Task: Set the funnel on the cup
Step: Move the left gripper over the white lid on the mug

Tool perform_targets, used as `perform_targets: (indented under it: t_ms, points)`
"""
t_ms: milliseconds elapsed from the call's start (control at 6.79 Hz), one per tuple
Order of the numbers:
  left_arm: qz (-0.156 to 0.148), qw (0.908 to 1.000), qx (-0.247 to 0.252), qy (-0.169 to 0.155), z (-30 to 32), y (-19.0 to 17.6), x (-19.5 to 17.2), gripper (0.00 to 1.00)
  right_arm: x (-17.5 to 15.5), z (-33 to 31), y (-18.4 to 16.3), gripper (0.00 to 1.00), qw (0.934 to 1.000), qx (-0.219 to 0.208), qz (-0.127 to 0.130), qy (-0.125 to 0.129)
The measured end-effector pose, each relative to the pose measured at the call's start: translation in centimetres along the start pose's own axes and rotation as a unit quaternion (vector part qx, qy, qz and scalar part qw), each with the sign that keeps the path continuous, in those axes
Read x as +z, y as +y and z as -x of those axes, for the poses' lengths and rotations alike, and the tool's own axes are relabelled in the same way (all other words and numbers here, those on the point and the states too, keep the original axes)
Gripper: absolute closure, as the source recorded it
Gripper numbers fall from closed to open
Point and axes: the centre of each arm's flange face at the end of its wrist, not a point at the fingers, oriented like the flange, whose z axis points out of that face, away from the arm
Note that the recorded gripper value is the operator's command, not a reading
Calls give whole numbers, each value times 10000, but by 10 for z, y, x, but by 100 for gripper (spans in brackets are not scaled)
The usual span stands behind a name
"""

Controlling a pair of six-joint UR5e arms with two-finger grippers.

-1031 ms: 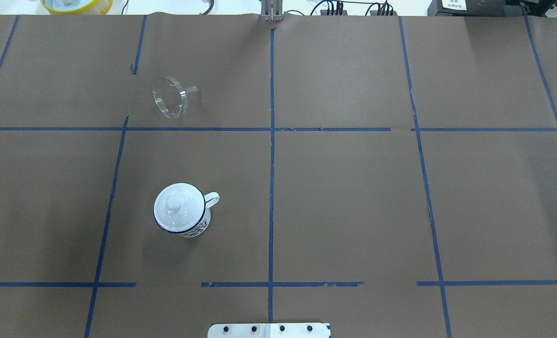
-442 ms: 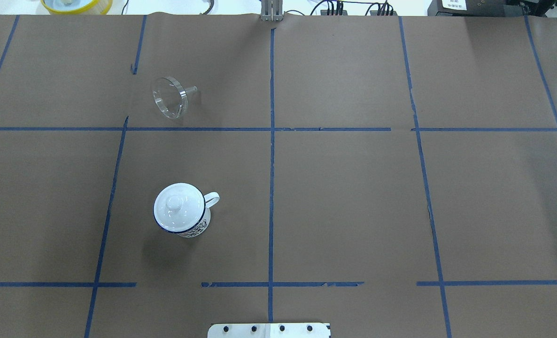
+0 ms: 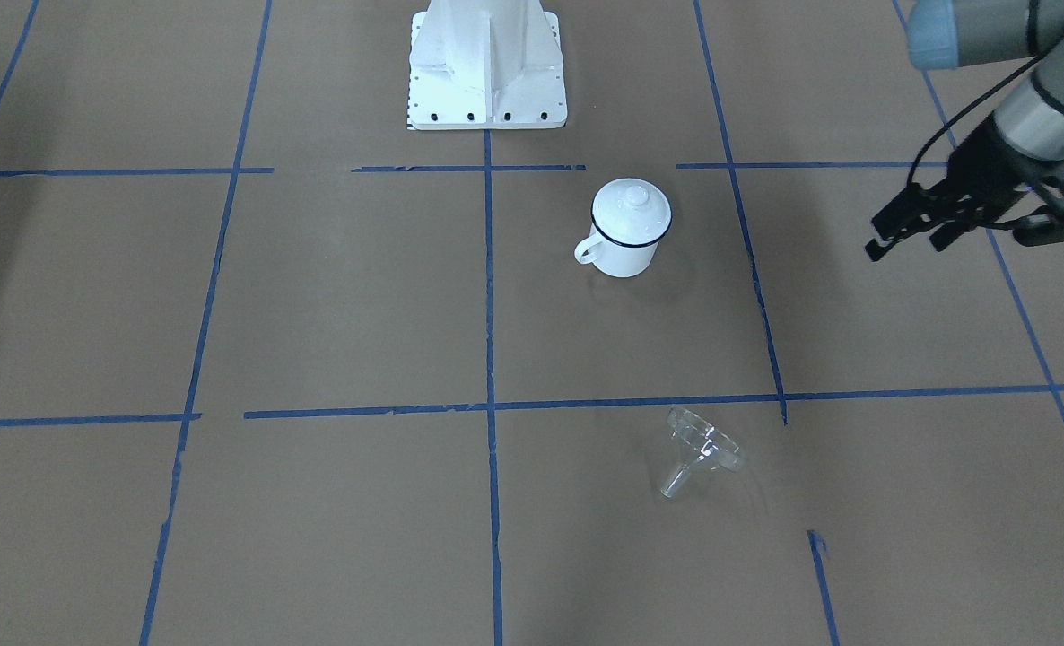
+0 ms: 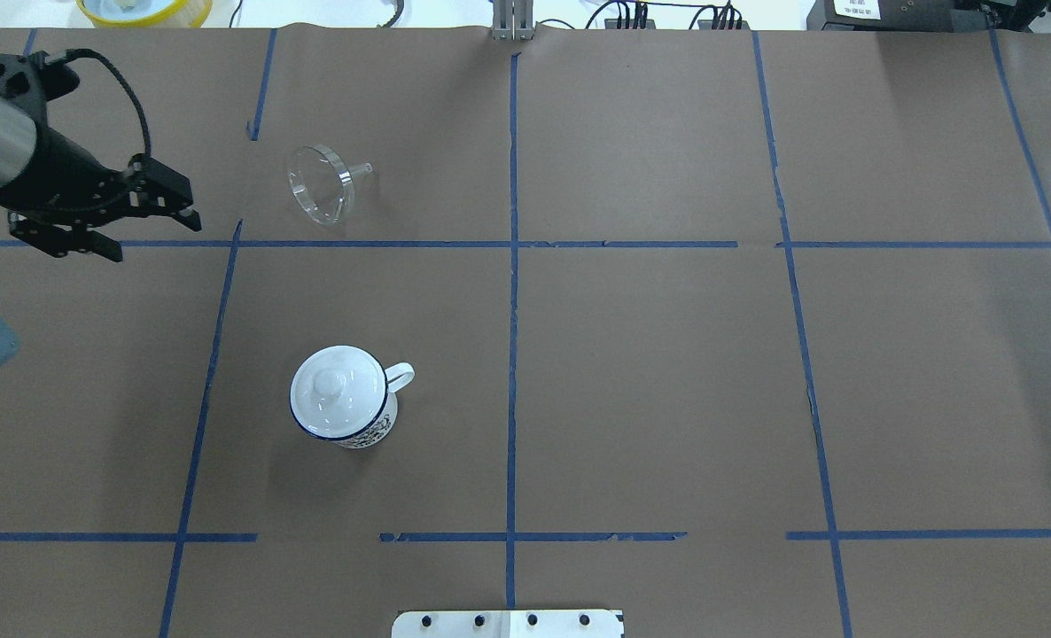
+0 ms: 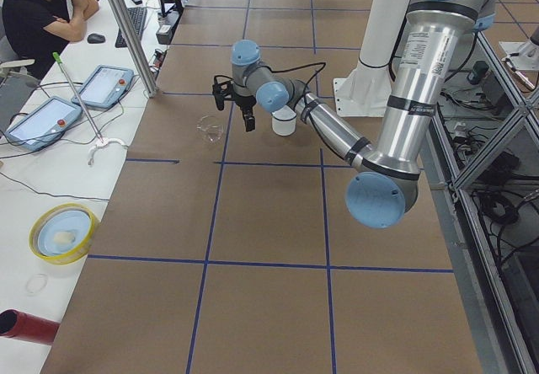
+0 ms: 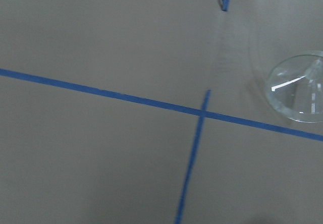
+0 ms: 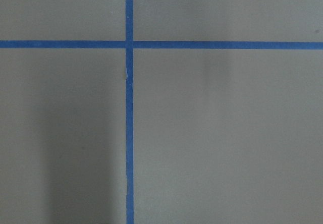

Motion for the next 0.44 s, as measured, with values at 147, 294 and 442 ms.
perform_targets:
  t_ms: [147, 294, 442]
  points:
    - [49, 9997, -214, -53, -37, 35, 21, 3, 0, 0, 0, 0, 10000, -1, -1, 0]
    - [-22, 9990, -360, -252, -65, 66, 43, 7, 0, 0, 0, 0, 10000, -1, -1, 0]
    - [-58, 9978, -446, -477, -83, 89, 57, 7, 0, 0, 0, 0, 10000, -1, -1, 0]
